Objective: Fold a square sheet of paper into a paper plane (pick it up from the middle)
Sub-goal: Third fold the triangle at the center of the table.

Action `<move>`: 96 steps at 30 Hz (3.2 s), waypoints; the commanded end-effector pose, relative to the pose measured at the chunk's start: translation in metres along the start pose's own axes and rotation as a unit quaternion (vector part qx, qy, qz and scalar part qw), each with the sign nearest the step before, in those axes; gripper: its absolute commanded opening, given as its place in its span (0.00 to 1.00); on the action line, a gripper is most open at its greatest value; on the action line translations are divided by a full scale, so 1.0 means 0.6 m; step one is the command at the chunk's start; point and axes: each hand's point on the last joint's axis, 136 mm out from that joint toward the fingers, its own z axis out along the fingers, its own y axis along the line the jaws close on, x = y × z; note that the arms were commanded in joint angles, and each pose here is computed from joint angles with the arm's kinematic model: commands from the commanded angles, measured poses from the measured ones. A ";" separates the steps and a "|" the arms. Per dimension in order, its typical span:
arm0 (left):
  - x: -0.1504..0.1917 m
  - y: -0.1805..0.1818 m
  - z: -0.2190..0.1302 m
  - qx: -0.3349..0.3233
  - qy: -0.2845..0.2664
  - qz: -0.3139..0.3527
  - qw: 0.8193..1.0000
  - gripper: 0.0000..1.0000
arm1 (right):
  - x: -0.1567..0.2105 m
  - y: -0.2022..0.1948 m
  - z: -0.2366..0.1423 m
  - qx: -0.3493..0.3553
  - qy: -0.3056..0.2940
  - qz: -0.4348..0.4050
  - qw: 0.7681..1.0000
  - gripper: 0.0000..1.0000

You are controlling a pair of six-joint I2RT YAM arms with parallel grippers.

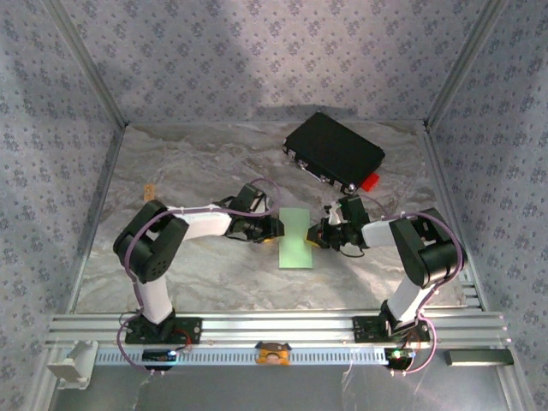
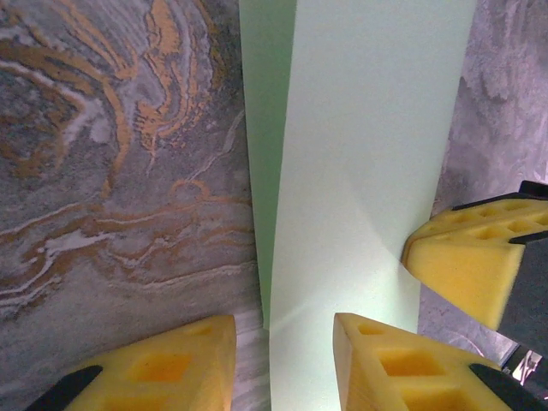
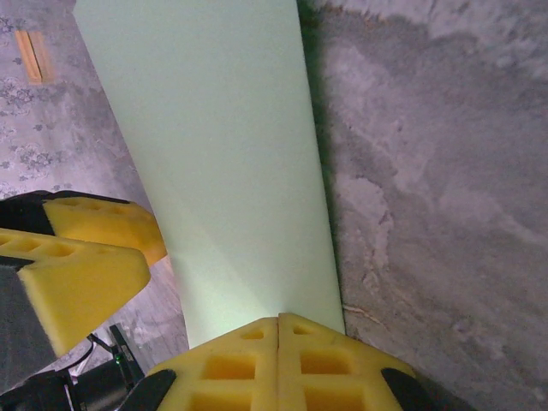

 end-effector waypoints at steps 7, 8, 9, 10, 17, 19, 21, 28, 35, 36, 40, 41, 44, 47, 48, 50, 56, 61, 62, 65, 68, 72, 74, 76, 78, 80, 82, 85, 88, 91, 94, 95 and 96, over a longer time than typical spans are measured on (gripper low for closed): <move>-0.005 -0.021 0.011 0.033 0.007 -0.001 0.999 0.30 | 0.026 -0.075 0.010 0.073 0.009 0.047 0.996 0.04; -0.005 -0.022 0.012 0.036 0.008 -0.002 0.999 0.28 | 0.026 -0.075 0.010 0.073 0.008 0.047 0.996 0.04; -0.005 -0.025 0.012 0.040 0.008 -0.002 0.999 0.28 | 0.025 -0.075 0.009 0.072 0.008 0.047 0.996 0.04; -0.005 -0.025 0.013 0.042 0.009 -0.002 0.999 0.28 | 0.026 -0.075 0.010 0.073 0.008 0.048 0.996 0.04; -0.007 -0.025 0.010 0.042 0.001 -0.004 0.999 0.23 | 0.025 -0.073 0.009 0.071 0.006 0.046 0.996 0.05; -0.008 -0.025 0.007 0.042 -0.003 -0.004 0.999 0.21 | 0.025 -0.072 0.009 0.070 0.007 0.045 0.997 0.05; -0.009 -0.028 0.004 0.045 -0.008 -0.003 0.999 0.19 | 0.024 -0.070 0.009 0.068 0.006 0.043 0.997 0.05; -0.009 -0.022 -0.002 0.035 -0.015 -0.004 0.999 0.11 | 0.019 -0.056 0.005 0.054 -0.002 0.029 0.998 0.09; -0.017 -0.013 -0.019 0.043 -0.014 -0.032 0.998 0.04 | 0.009 0.013 -0.023 0.032 -0.043 -0.065 0.996 0.35; -0.018 -0.012 -0.022 0.046 -0.012 -0.036 0.998 0.04 | 0.012 0.022 -0.028 0.038 -0.048 -0.086 0.994 0.38; -0.016 -0.009 -0.037 0.056 0.003 -0.049 0.997 0.04 | 0.025 0.060 -0.051 0.092 -0.065 -0.210 0.971 0.44; -0.016 -0.009 -0.041 0.058 0.003 -0.051 0.997 0.04 | 0.029 0.074 -0.054 0.101 -0.073 -0.248 0.961 0.45; -0.018 -0.013 -0.053 0.069 0.003 -0.062 0.996 0.04 | 0.048 0.097 -0.052 0.139 -0.105 -0.367 0.914 0.51; -0.021 -0.022 -0.060 0.080 0.006 -0.072 0.994 0.04 | 0.074 0.118 -0.043 0.165 -0.129 -0.492 0.845 0.59; -0.020 -0.024 -0.062 0.082 0.007 -0.074 0.994 0.04 | 0.082 0.124 -0.040 0.169 -0.135 -0.520 0.827 0.59; -0.022 -0.028 -0.065 0.084 0.006 -0.079 0.993 0.04 | 0.098 0.137 -0.032 0.169 -0.141 -0.570 0.791 0.59; -0.024 -0.031 -0.069 0.083 0.005 -0.085 0.993 0.04 | 0.129 0.152 -0.011 0.205 -0.165 -0.687 0.678 0.60; -0.024 -0.030 -0.068 0.083 0.005 -0.086 0.993 0.04 | 0.142 0.162 0.006 0.215 -0.165 -0.721 0.638 0.61; -0.023 -0.030 -0.067 0.082 0.006 -0.086 0.993 0.04 | 0.142 0.162 0.011 0.220 -0.164 -0.723 0.634 0.61; -0.023 -0.030 -0.068 0.082 0.006 -0.087 0.993 0.04 | 0.142 0.157 0.024 0.242 -0.160 -0.734 0.615 0.61; -0.024 -0.029 -0.068 0.077 0.006 -0.085 0.993 0.04 | 0.128 0.152 0.028 0.276 -0.176 -0.727 0.604 0.60; -0.025 -0.027 -0.065 0.073 0.007 -0.084 0.994 0.04 | 0.127 0.164 0.029 0.281 -0.200 -0.723 0.599 0.58; -0.025 -0.027 -0.065 0.072 0.005 -0.084 0.994 0.05 | 0.130 0.167 0.031 0.275 -0.202 -0.722 0.602 0.56; -0.026 -0.027 -0.064 0.072 0.005 -0.084 0.994 0.05 | 0.130 0.163 0.032 0.279 -0.198 -0.723 0.601 0.53; -0.026 -0.026 -0.062 0.072 0.006 -0.085 0.994 0.05 | 0.129 0.160 0.029 0.284 -0.198 -0.722 0.599 0.48; -0.025 -0.025 -0.062 0.071 0.006 -0.086 0.994 0.05 | 0.130 0.160 0.028 0.280 -0.199 -0.720 0.603 0.44; -0.025 -0.025 -0.061 0.072 0.004 -0.084 0.994 0.05 | 0.134 0.158 0.028 0.264 -0.195 -0.714 0.618 0.39; -0.026 -0.026 -0.061 0.076 0.003 -0.085 0.993 0.06 | 0.135 0.152 0.027 0.256 -0.193 -0.703 0.635 0.33; -0.027 -0.026 -0.062 0.076 0.000 -0.085 0.993 0.06 | 0.135 0.151 0.024 0.255 -0.193 -0.700 0.639 0.28; -0.026 -0.024 -0.061 0.075 0.000 -0.085 0.994 0.06 | 0.138 0.150 0.024 0.245 -0.190 -0.696 0.647 0.23; -0.026 -0.023 -0.061 0.073 -0.001 -0.086 0.994 0.06 | 0.140 0.147 0.025 0.241 -0.183 -0.696 0.652 0.18; -0.025 -0.022 -0.060 0.073 -0.001 -0.087 0.994 0.06 | 0.141 0.147 0.025 0.239 -0.182 -0.695 0.654 0.17; -0.024 -0.022 -0.060 0.073 -0.001 -0.086 0.994 0.06 | 0.141 0.148 0.025 0.235 -0.182 -0.692 0.658 0.16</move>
